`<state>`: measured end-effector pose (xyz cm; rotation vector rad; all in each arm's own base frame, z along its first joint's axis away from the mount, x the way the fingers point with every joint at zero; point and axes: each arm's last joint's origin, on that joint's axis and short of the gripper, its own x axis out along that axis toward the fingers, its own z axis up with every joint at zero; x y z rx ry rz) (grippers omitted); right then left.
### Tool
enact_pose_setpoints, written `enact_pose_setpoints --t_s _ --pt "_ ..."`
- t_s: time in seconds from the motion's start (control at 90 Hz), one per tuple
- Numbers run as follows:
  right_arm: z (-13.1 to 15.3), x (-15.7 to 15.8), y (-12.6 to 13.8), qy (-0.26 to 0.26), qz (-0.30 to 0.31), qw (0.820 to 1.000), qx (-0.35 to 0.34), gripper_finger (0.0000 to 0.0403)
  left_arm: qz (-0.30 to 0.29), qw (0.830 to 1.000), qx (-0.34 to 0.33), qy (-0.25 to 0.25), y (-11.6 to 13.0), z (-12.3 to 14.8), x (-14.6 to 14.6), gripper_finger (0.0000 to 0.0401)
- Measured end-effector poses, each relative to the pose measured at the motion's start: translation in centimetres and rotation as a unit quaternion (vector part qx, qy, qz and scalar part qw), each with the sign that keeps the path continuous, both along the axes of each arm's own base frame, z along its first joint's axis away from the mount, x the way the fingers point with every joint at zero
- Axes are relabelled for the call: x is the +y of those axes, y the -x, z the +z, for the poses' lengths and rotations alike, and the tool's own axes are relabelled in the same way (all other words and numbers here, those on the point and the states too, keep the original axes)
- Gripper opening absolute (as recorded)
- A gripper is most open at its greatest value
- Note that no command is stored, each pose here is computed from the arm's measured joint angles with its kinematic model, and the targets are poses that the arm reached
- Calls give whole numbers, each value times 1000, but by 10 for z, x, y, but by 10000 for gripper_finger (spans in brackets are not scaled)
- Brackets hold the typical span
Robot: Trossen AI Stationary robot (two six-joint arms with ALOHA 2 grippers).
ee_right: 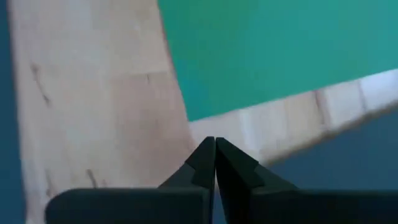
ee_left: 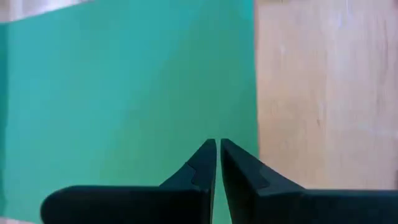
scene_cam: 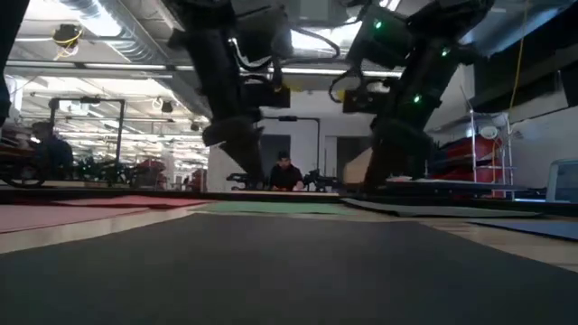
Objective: Organize paper
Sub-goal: Stack the black paper on top of the black paper
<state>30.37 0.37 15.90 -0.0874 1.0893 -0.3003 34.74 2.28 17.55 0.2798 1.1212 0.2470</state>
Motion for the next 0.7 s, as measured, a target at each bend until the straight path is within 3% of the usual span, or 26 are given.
enact_pose_setpoints --t_s 0.256,0.444,0.7 --pt "20 1 38 -21 -13 998 -60 0 -18 994 -76 72 -11 5 -2 8" --pt "10 6 60 -52 -25 997 -60 0 -30 986 -130 104 -18 8 -4 8" --pt "1 34 69 -79 26 995 -62 1 -36 967 -197 160 -13 -9 -6 8"
